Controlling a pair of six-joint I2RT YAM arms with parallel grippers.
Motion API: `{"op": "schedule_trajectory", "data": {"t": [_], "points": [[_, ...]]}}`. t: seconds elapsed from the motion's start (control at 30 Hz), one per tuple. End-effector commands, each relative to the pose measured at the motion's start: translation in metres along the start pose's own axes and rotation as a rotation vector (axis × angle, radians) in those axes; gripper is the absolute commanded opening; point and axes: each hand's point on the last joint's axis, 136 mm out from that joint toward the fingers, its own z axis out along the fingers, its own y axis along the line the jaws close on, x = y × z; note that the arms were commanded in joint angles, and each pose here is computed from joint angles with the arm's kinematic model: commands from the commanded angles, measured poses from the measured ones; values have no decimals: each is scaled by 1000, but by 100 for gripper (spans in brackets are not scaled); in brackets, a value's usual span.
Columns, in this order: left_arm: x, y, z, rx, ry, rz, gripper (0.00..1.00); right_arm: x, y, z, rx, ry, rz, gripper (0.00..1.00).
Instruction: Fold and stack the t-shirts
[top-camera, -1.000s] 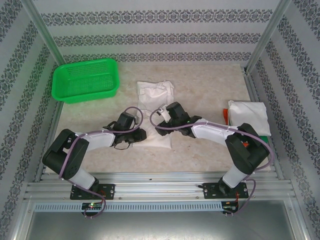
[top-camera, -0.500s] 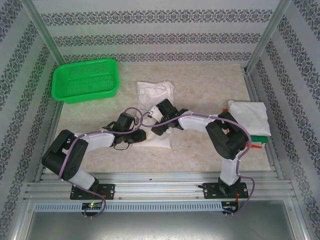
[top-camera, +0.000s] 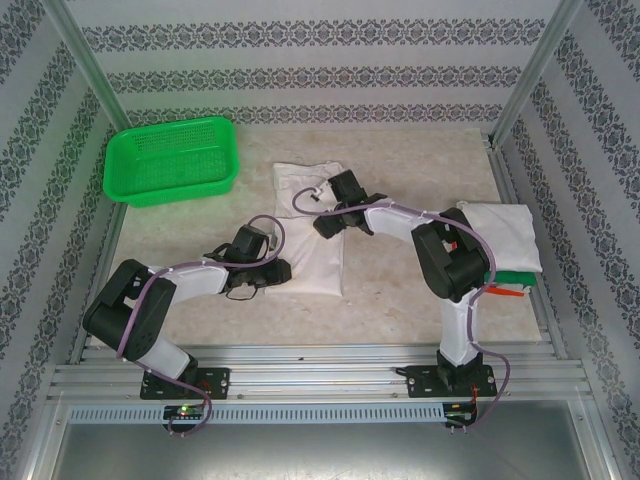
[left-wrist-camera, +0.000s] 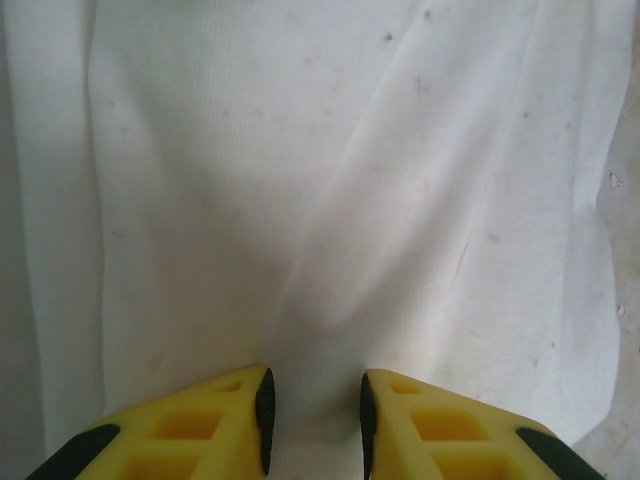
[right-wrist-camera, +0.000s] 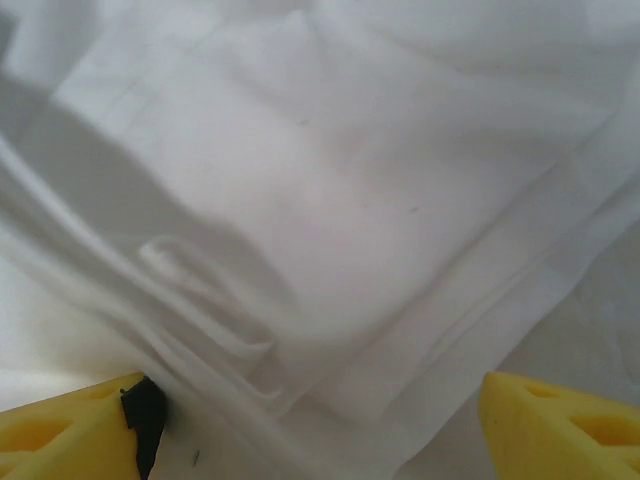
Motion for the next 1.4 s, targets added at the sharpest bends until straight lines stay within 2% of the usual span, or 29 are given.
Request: {"op": "schedule_trajectory", "data": {"t": [0.0, 0.1, 0.2, 0.3, 0.37, 0.43, 0.57, 0.77, 0.87, 1.0, 1.37], "points": [[8, 9, 3, -20, 39, -11, 31, -8, -21, 6, 24, 4, 84, 81], [6, 4, 2, 2, 35, -12, 31, -18, -36, 7, 39, -29, 111, 82], [1, -7, -1, 41, 23, -4, 34, -29, -36, -8, 26, -90, 106, 82], [-12, -24, -13, 93, -29, 18, 44, -37, -24, -35, -14, -179, 81, 82], [-26, -34, -29, 116, -111, 35, 56, -32, -7, -54, -74, -207, 46, 82], [-39, -39, -46, 114, -193, 52, 64, -26, 11, -72, -109, -232, 1, 82], [-59, -11, -72, -8, -283, 38, 75, -2, 65, -100, -179, -239, -203, 84], [-79, 37, -118, -123, -409, -20, 77, 51, 167, -120, -358, -192, -612, 83], [-78, 50, -134, -169, -427, -25, 79, 67, 197, -120, -405, -151, -699, 82], [-73, 57, -140, -178, -438, -39, 80, 75, 214, -104, -431, -86, -724, 75], [-67, 50, -134, -105, -427, -26, 82, 76, 208, -64, -375, 15, -729, 57]]}}
